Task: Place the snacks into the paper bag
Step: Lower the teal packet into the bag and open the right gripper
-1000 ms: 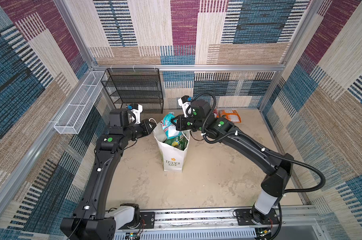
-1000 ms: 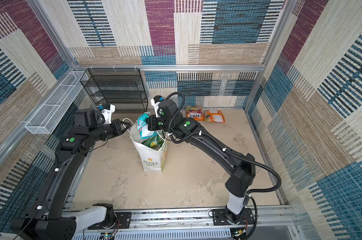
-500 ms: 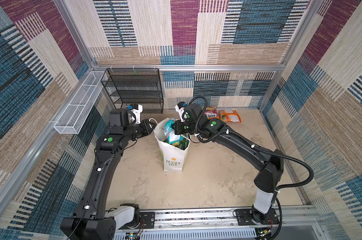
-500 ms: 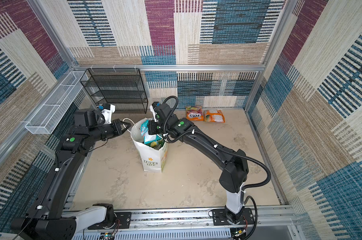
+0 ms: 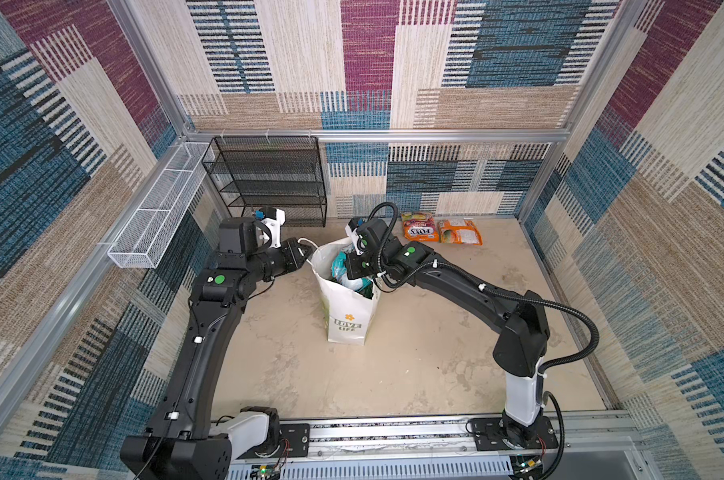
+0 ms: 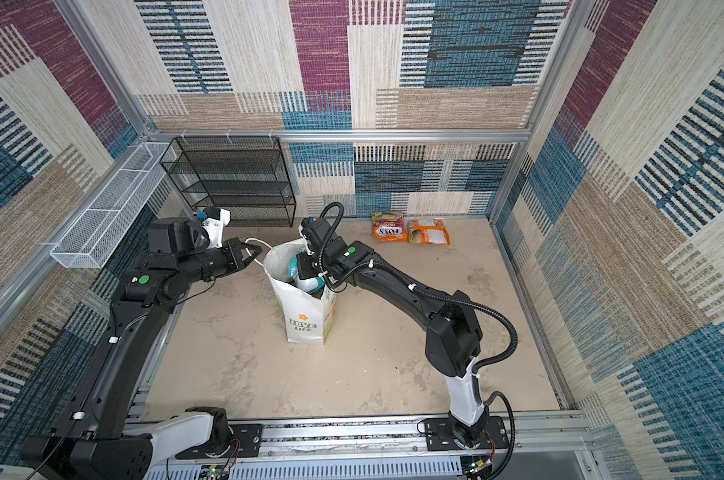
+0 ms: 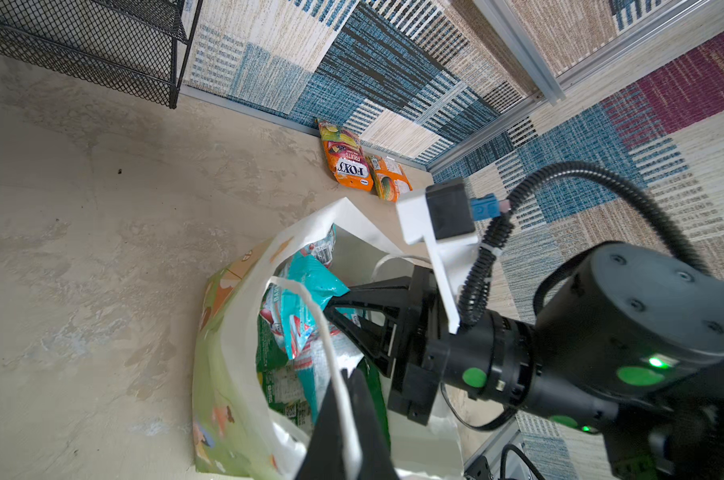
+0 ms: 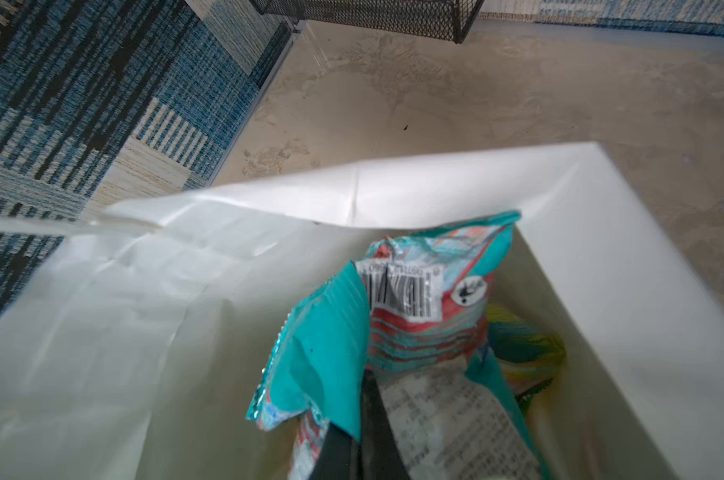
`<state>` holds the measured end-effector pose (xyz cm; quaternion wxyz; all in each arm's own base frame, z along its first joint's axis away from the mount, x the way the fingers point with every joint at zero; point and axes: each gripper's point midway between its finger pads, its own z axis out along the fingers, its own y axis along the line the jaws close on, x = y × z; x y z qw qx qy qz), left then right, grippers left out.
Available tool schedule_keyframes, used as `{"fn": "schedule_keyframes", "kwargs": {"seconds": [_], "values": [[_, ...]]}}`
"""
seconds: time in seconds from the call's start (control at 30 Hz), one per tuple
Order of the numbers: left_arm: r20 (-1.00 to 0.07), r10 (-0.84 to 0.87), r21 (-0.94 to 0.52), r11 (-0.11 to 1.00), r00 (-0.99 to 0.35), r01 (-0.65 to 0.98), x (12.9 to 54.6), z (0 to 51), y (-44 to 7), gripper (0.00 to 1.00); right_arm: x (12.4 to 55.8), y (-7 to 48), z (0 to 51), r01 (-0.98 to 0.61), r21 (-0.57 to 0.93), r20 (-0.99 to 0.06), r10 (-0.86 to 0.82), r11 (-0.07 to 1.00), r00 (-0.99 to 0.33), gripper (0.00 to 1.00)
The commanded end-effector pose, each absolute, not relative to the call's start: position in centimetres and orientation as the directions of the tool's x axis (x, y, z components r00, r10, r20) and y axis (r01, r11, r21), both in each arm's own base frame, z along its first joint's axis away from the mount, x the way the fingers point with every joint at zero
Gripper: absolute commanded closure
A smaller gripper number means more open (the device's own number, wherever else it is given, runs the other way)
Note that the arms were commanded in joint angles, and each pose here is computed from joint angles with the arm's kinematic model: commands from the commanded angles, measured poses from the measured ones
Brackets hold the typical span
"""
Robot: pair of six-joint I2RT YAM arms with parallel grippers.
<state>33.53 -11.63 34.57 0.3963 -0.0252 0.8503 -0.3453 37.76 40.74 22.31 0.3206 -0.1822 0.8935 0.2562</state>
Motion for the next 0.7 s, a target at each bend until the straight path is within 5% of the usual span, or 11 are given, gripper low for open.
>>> {"fn": "schedule_keyframes", "kwargs": {"seconds": [0.0, 0.23, 0.67], "values": [[-0.675, -0.323, -0.614, 0.744, -0.663, 0.263, 33.7, 35.6, -11.9, 0.98, 37.4, 40.2, 19.3, -0.468, 0.317, -0.612, -0.199, 0.825, -0.765, 0.97], [-0.674, -0.323, -0.614, 0.745, -0.665, 0.261, 33.7, 35.4, -11.9, 0.98, 37.4, 40.6, 19.1, -0.472, 0.326, -0.603, -0.205, 0.819, -0.771, 0.89], [-0.668, -0.325, -0.619, 0.742, -0.669, 0.257, 33.8, 35.3, -11.9, 0.98, 36.8, 41.3, 25.6, -0.540, 0.383, -0.687, -0.159, 0.749, -0.709, 0.53]]}}
